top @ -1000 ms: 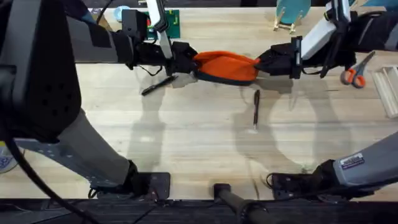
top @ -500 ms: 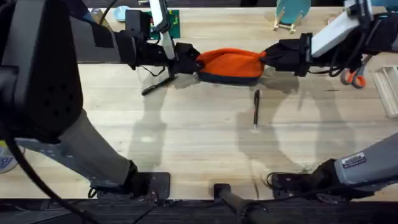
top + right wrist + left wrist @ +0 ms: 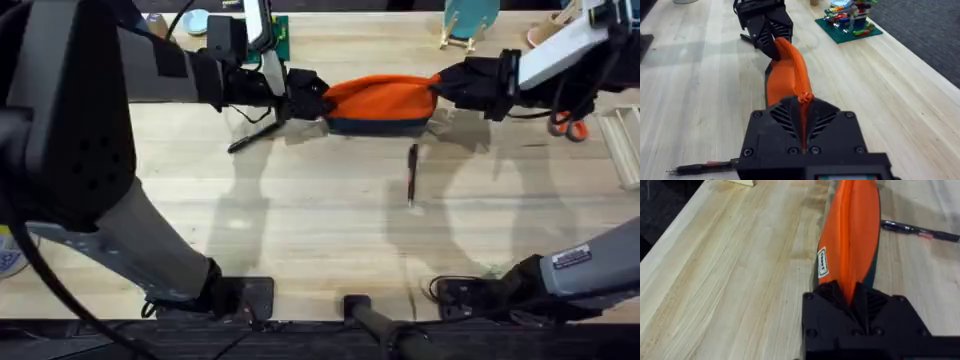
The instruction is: Unzip the bag, pick up the pens from the table one at a time and place them inside, then zip the bag closed.
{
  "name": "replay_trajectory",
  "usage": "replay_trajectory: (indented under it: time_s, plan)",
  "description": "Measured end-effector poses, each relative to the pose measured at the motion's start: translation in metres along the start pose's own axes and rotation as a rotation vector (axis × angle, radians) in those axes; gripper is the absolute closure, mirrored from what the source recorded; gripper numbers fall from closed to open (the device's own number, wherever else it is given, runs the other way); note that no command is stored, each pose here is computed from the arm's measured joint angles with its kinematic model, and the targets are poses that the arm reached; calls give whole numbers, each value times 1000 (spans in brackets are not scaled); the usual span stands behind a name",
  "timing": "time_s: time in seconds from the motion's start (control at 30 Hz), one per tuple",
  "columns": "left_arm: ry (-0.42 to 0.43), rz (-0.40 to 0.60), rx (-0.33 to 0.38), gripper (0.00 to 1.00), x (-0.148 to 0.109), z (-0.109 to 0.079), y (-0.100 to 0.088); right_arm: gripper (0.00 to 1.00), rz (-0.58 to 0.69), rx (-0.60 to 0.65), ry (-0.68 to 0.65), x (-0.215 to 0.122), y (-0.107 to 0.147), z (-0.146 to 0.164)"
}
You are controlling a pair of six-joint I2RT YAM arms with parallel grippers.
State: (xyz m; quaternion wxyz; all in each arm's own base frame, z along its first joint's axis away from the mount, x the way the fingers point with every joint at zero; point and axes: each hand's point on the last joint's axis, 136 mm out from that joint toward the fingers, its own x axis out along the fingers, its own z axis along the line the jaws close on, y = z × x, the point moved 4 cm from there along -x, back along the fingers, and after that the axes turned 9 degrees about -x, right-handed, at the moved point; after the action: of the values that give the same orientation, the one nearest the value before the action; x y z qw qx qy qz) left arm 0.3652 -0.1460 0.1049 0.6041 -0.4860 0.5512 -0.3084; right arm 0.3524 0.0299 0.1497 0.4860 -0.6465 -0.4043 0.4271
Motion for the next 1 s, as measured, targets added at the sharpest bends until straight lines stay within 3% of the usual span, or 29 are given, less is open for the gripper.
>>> replay_trajectory:
  time_s: [0.8, 1.0]
  plan:
    - [21, -16, 11, 957, 3, -3, -5, 969, 0, 14, 60, -20, 3, -7]
    - [-48, 24, -7, 958, -7, 10, 5, 971, -8, 7, 139, -47, 5, -17]
